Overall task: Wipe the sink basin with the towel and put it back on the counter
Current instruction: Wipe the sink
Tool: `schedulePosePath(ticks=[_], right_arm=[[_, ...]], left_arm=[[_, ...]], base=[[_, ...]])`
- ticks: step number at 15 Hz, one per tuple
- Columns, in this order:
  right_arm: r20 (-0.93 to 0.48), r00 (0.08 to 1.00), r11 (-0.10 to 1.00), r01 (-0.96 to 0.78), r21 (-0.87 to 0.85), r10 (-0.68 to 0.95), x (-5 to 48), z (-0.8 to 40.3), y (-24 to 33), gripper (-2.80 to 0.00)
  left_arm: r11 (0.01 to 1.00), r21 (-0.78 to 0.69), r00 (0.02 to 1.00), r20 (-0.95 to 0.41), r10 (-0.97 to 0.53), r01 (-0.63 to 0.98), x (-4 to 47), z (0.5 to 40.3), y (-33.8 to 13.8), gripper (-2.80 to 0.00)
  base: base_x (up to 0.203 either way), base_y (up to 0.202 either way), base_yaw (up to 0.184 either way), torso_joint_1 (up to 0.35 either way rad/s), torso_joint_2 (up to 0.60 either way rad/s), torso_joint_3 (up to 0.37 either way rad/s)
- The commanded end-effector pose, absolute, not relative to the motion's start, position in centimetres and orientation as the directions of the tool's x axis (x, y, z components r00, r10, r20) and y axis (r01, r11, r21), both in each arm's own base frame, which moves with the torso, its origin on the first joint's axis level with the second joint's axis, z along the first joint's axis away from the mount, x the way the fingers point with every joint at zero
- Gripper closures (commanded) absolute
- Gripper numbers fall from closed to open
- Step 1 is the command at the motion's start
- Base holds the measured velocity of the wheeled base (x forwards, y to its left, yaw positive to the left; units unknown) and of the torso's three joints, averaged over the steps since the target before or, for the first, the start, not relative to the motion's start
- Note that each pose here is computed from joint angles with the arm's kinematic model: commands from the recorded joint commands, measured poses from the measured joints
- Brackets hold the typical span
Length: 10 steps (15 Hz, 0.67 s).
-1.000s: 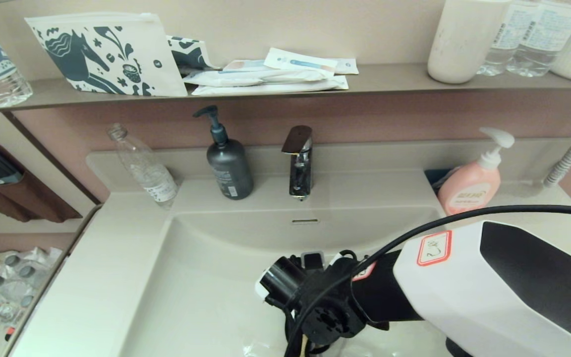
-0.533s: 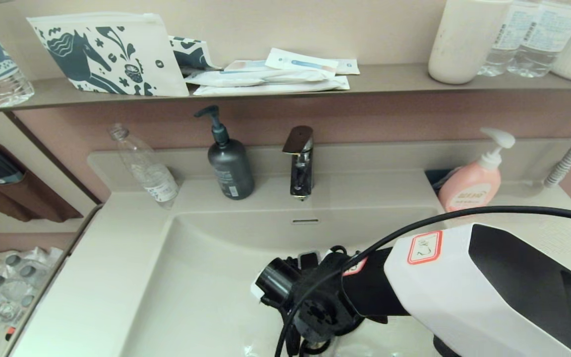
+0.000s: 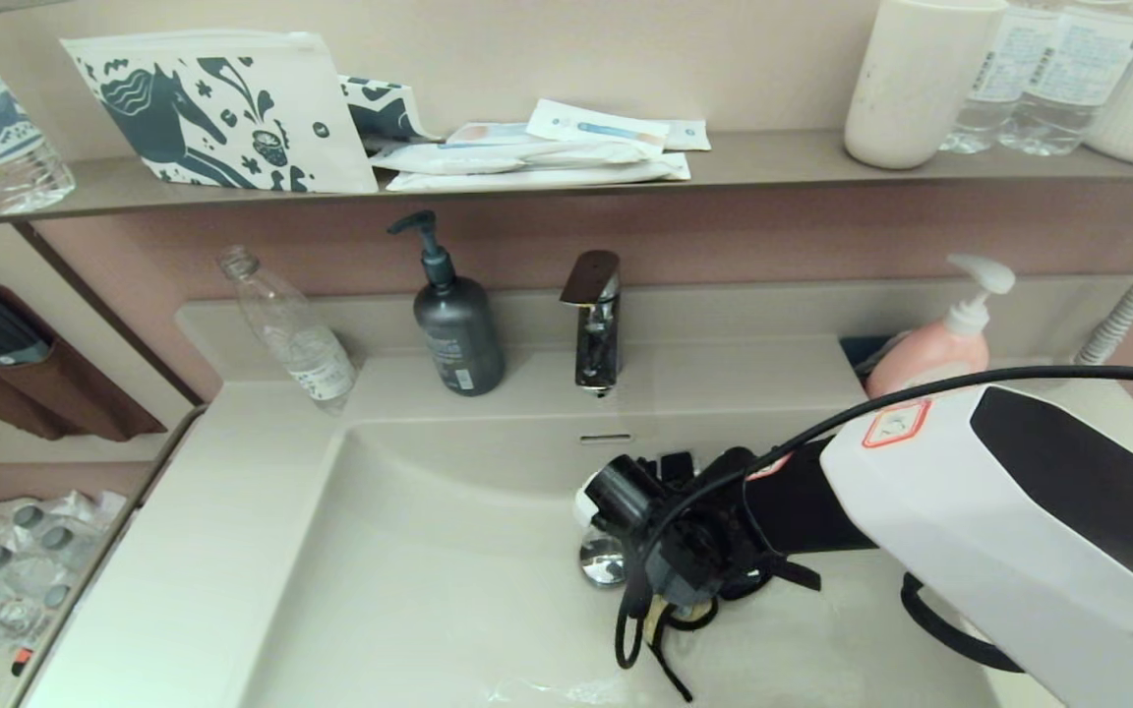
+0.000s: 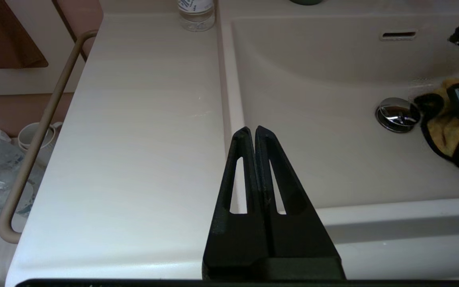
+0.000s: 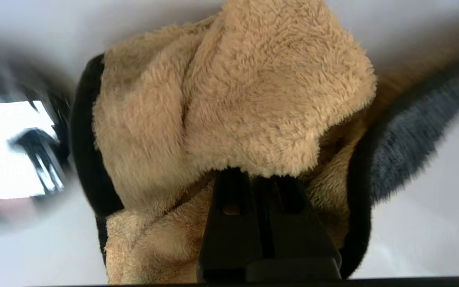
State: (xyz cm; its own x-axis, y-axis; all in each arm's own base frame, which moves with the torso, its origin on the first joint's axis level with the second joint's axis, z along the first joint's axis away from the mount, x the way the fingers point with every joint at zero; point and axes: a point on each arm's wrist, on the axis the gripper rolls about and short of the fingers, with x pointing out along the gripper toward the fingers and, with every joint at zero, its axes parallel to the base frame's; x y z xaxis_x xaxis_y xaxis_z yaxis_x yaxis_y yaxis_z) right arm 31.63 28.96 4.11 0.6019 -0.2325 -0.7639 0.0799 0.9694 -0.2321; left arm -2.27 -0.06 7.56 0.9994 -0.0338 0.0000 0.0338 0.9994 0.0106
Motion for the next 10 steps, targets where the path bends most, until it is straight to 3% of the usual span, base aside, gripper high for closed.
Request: schedulePosePath(ticks=[1,6,10], right_arm=[[-0.720,0.674,0.985,0.081,-0.150,-0.165,32.9,4.2,30.1,0.00],[-0.607,0.793,0.998,0.061,-0.008,-0.054,34.9,5.9,33.3,0.00],[-0.567,0.822,0.998,-0.063,0.007,0.056,32.6,5.7,36.8,0.00]], left_arm=[[0.999,0.011,0.999,0.000,-0.034,0.034,-2.3,7.6,-0.1,0.00],[0.999,0.011,0.999,0.000,-0.034,0.034,-2.3,7.6,-0.1,0.00],[0.999,0.011,0.999,0.000,-0.034,0.034,-2.3,7.6,-0.1,0.00]], base=[[0.000,0.000,0.000,0.000,0.00,0.000],[0.000,0.000,0.000,0.000,0.00,0.000],[0.000,0.000,0.000,0.000,0.00,0.000]])
